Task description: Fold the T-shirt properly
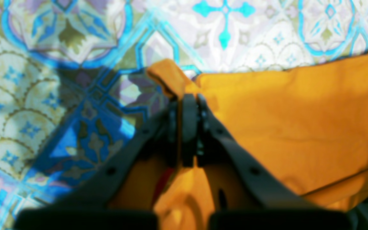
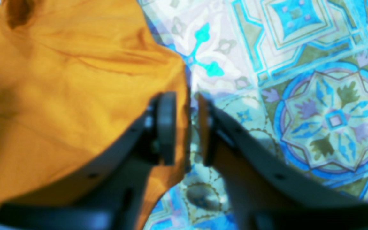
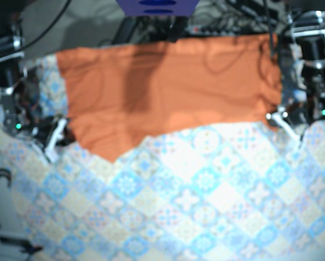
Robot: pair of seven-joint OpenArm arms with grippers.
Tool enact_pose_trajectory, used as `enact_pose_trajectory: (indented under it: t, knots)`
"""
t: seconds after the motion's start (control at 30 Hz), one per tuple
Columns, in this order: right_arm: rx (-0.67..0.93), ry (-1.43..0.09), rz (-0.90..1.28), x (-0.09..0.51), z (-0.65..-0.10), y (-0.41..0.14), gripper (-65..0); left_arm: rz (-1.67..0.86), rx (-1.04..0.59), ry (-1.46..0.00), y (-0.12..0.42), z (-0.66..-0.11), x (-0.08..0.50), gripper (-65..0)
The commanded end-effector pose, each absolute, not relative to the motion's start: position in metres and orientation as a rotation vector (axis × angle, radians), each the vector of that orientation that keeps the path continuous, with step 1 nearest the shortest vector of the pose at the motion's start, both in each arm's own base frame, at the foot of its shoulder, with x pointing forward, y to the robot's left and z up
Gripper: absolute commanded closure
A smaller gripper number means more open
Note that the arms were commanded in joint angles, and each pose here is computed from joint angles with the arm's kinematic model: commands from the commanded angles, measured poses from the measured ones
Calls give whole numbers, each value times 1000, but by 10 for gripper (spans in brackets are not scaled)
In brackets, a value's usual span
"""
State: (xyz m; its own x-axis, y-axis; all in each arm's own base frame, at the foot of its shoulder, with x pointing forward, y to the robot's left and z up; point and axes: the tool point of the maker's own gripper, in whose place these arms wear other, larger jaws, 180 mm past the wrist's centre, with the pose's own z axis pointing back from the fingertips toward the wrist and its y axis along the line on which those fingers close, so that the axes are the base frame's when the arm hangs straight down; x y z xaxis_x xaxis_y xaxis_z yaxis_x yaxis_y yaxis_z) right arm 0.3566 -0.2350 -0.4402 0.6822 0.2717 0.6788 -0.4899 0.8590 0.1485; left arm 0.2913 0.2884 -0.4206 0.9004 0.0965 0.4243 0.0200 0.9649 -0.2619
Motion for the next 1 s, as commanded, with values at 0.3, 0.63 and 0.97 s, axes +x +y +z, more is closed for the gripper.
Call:
enact_pose_trajectory:
  t: [0.3, 0.63, 0.97]
  knots:
    - [292, -769, 537, 395, -417, -214, -259, 30, -253, -496, 295, -406, 303, 0]
    - [314, -737, 588, 396, -427, -180, -290, 35, -254, -487, 296, -410, 298, 0]
    - [319, -731, 536, 404, -432, -185, -290, 39, -253, -495, 296, -413, 295, 0]
